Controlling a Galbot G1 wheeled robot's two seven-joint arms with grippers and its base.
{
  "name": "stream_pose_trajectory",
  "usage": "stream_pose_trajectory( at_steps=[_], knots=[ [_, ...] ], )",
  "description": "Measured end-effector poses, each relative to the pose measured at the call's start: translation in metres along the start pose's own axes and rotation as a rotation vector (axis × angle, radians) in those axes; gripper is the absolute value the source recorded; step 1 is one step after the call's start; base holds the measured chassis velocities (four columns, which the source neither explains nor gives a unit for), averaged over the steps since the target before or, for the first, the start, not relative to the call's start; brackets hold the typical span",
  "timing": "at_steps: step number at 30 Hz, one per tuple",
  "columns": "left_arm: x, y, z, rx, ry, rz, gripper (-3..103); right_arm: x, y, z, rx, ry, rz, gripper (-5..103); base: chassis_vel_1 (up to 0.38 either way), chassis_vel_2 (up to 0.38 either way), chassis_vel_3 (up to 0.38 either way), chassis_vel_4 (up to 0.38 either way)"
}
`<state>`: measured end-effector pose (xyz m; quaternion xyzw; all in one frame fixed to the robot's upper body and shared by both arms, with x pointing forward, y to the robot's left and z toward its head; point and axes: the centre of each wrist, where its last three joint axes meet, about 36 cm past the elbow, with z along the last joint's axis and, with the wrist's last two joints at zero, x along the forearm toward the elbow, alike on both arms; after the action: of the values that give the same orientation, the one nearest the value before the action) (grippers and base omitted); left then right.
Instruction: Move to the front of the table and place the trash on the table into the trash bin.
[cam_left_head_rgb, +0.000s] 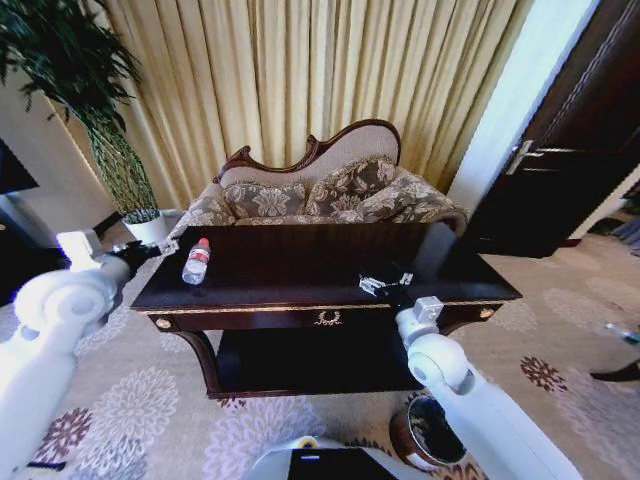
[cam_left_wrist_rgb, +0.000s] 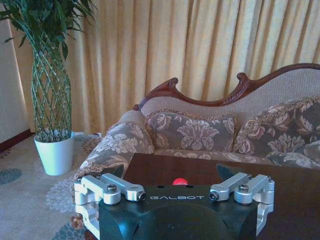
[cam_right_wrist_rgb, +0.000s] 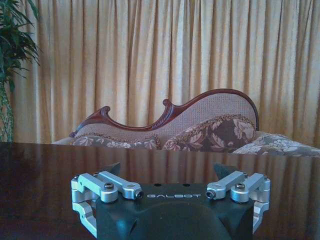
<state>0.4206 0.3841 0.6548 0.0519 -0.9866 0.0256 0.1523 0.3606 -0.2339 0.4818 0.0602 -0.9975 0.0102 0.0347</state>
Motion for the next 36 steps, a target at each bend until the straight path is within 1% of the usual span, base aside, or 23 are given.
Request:
stream_pose_trajectory(
  at_steps=[4,7,11,13,14,17,22,23,25,27,36],
  knots=[
    [-0.007,0.003,-0.002,-0.003,0.014,-0.008,100,-0.001,0.000,0.002,0.000,0.003,0.002,100,0.000,0.000,0.000,0.000],
    [-0.019,0.011,0.000,0.002,0.050,-0.024,100,-0.005,0.000,0.005,0.002,0.005,0.003,100,0.000,0.000,0.000,0.000],
    [-0.025,0.017,0.003,-0.003,0.069,-0.024,100,-0.009,0.000,0.005,0.005,0.004,0.003,100,0.000,0.000,0.000,0.000],
    [-0.032,0.023,0.007,-0.021,0.092,-0.025,100,-0.013,0.001,0.005,0.006,0.002,0.003,100,0.000,0.000,0.000,0.000],
    [-0.032,0.023,0.007,-0.021,0.092,-0.025,100,-0.013,0.001,0.005,0.006,0.002,0.003,100,0.000,0.000,0.000,0.000],
    [-0.043,0.029,0.013,-0.052,0.122,-0.020,100,-0.015,0.001,0.007,0.006,0.005,0.003,100,0.000,0.000,0.000,0.000],
    [-0.055,0.028,0.018,-0.065,0.150,-0.018,100,-0.016,0.001,0.008,0.005,0.008,0.004,100,0.000,0.000,0.000,0.000],
    [-0.063,0.026,0.020,-0.063,0.159,-0.015,100,-0.016,0.001,0.008,0.005,0.009,0.005,100,0.000,0.000,0.000,0.000],
    [-0.065,0.025,0.020,-0.061,0.160,-0.013,100,-0.016,0.001,0.008,0.005,0.009,0.006,100,0.000,0.000,0.000,0.000],
    [-0.072,0.019,0.022,-0.054,0.164,-0.003,100,-0.016,-0.001,0.007,0.006,0.008,0.012,100,0.000,0.000,0.000,0.000],
    [-0.076,0.002,0.028,-0.039,0.172,0.006,100,-0.021,-0.007,0.003,0.014,0.002,0.025,100,0.000,0.000,0.000,0.000]
  ],
)
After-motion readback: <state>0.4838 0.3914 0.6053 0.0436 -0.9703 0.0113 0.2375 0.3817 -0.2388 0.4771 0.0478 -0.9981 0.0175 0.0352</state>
